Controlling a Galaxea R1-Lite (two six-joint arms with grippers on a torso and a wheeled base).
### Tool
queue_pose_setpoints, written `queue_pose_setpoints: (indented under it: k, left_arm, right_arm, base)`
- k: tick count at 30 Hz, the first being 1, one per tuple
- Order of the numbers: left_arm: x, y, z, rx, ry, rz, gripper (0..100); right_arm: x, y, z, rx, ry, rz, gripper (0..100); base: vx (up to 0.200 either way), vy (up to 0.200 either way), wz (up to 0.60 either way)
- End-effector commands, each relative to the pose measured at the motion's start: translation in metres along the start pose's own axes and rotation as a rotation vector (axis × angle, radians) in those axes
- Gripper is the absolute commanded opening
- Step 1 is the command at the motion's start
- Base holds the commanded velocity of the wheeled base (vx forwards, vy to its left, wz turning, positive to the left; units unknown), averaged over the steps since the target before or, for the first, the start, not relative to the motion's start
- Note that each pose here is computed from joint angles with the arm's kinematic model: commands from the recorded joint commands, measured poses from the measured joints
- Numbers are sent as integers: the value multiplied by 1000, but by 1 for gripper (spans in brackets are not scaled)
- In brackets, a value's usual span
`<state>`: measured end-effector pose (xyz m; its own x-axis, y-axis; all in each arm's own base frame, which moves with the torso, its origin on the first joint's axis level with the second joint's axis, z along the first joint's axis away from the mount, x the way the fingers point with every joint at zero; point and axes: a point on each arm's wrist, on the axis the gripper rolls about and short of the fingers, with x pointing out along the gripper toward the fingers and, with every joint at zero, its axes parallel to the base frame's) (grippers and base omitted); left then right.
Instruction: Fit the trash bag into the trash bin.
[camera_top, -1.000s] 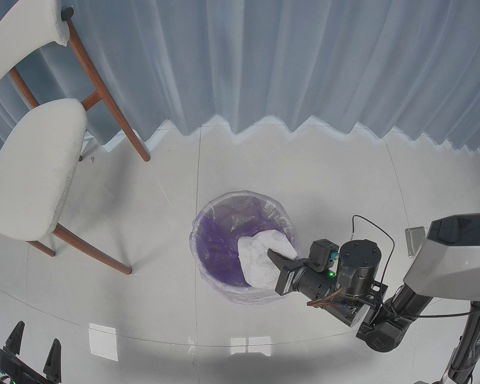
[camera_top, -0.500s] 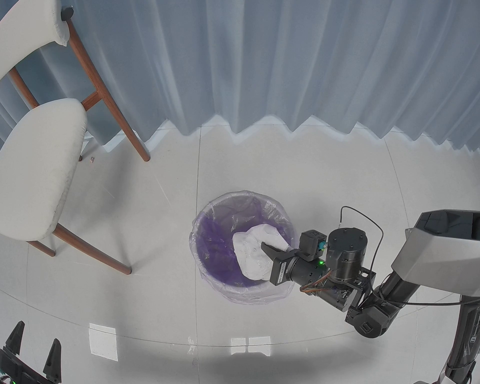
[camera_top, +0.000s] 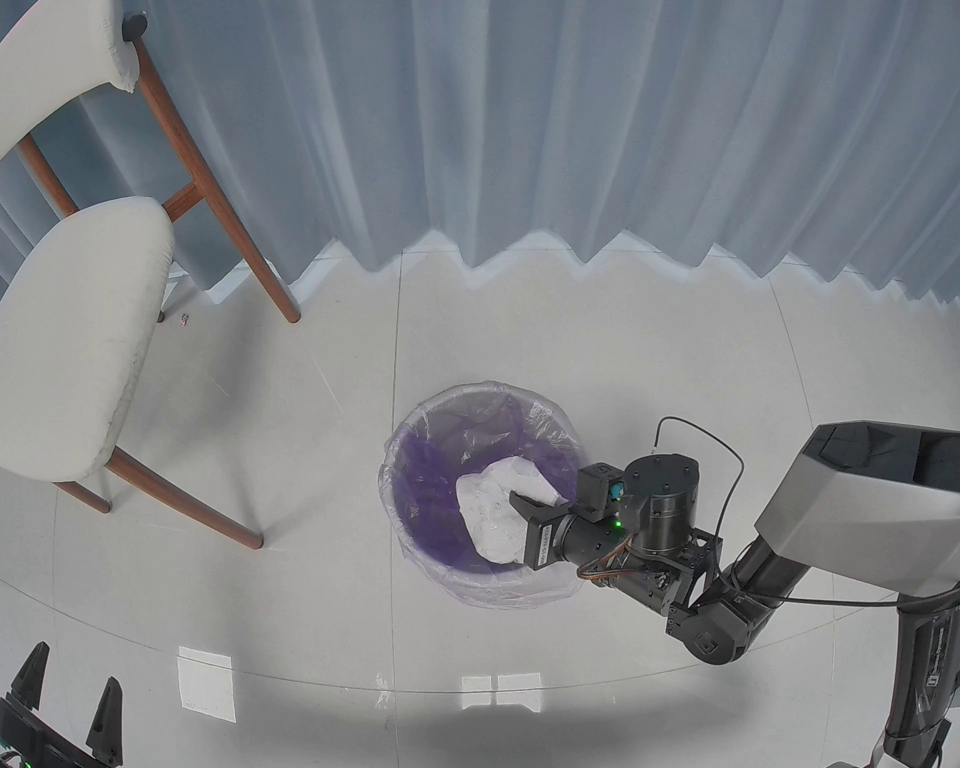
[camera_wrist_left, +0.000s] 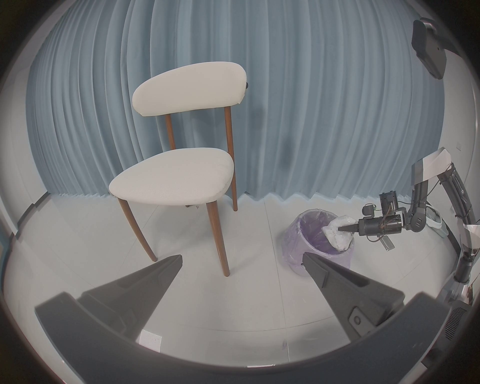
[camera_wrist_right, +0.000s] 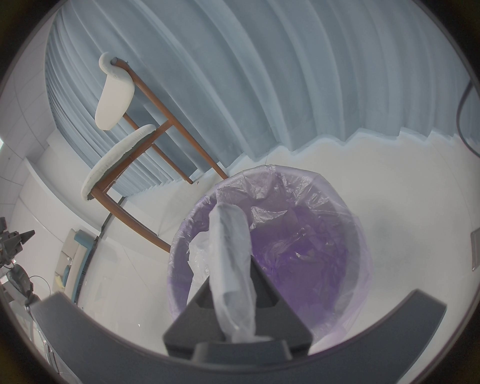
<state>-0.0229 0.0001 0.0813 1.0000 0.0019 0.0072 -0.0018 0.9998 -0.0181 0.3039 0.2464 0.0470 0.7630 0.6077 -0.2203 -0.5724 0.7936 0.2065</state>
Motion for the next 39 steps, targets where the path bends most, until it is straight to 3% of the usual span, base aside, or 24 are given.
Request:
queue_pose_setpoints:
  k: [1,7,12,24,39]
  left_arm:
    - [1,0,-5,0,7,0,100]
    - [1,0,-5,0,7,1,100]
    - [1,0,-5,0,7,1,100]
    - [1,0,-5,0,7,0,100]
    - [1,0,-5,0,7,1,100]
  right_arm:
    - [10,1,1,-10,-3,1,0]
    - [19,-1,5,-36,5,-7,0]
    - [33,-13,9,-114,-22,-32,0]
    - [52,-17,20,-171,-27,-44,0]
    - [55,-18,15,-199,-16,-46,0]
  base:
    - [0,0,0]
    - [0,0,0]
    - [0,0,0]
    - [0,0,0]
    - [0,0,0]
